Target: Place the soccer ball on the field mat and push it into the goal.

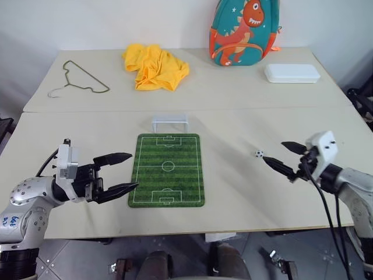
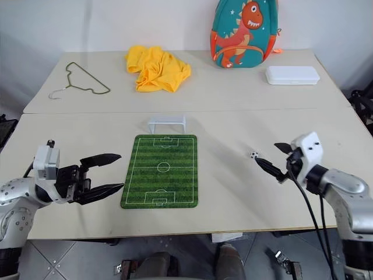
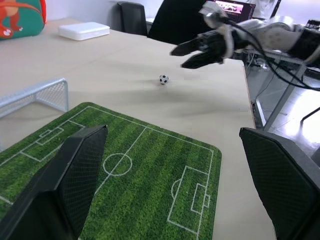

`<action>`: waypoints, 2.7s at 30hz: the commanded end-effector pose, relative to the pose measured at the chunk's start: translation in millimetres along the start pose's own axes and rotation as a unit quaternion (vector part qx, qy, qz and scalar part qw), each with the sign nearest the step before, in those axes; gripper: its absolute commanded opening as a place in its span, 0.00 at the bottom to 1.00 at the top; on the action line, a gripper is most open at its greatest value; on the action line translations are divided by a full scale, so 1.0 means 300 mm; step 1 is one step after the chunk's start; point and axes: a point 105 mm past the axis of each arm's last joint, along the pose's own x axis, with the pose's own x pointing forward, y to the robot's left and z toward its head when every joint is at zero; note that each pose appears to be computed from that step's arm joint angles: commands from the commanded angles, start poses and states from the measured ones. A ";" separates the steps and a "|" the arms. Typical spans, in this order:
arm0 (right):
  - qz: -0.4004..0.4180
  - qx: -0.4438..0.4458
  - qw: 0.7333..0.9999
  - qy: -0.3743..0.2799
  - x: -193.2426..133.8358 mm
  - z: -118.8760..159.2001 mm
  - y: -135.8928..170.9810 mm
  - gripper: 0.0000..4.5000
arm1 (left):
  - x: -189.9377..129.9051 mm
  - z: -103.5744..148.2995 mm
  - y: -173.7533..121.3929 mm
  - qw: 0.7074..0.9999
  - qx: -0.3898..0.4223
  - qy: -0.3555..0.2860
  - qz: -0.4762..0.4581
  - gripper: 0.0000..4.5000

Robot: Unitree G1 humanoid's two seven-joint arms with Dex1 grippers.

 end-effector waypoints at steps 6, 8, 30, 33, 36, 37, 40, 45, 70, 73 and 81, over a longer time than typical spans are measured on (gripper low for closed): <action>0.015 -0.006 1.000 0.026 0.099 -0.029 -0.012 0.99 | 0.007 -0.004 -0.005 1.000 0.007 0.003 -0.001 1.00; 0.019 -0.008 0.999 0.030 0.112 -0.041 -0.008 0.91 | 0.004 -0.003 -0.004 1.000 0.008 0.002 0.004 1.00; 0.465 -0.120 0.873 -0.081 0.230 0.184 0.625 0.18 | -0.119 -0.147 -0.070 0.995 0.024 0.070 -0.072 1.00; 0.501 -0.143 0.852 -0.049 0.286 0.136 0.748 0.18 | -0.125 -0.169 -0.090 0.994 0.019 0.073 -0.083 1.00; 0.504 -0.144 0.851 -0.038 0.326 0.106 0.809 0.18 | -0.129 -0.182 -0.108 0.993 0.016 0.077 -0.091 1.00; 0.502 -0.139 0.853 -0.037 0.336 0.100 0.822 0.18 | -0.130 -0.185 -0.113 0.993 0.014 0.077 -0.091 1.00; 0.498 -0.136 0.856 -0.034 0.352 0.083 0.844 0.18 | -0.133 -0.193 -0.123 0.992 0.009 0.081 -0.093 1.00; 0.494 -0.133 0.859 -0.024 0.368 0.056 0.876 0.18 | -0.156 -0.195 -0.125 0.993 0.006 0.089 -0.081 1.00; 0.506 -0.144 0.850 -0.020 0.370 0.022 0.878 0.77 | -0.180 -0.180 -0.089 0.995 0.021 0.086 -0.047 1.00; 0.506 -0.145 0.850 -0.023 0.371 0.023 0.879 0.77 | -0.178 -0.181 -0.084 0.995 0.022 0.084 -0.046 1.00; 0.500 -0.148 0.852 -0.044 0.379 0.046 0.865 0.77 | -0.173 -0.184 -0.080 0.996 0.022 0.081 -0.044 1.00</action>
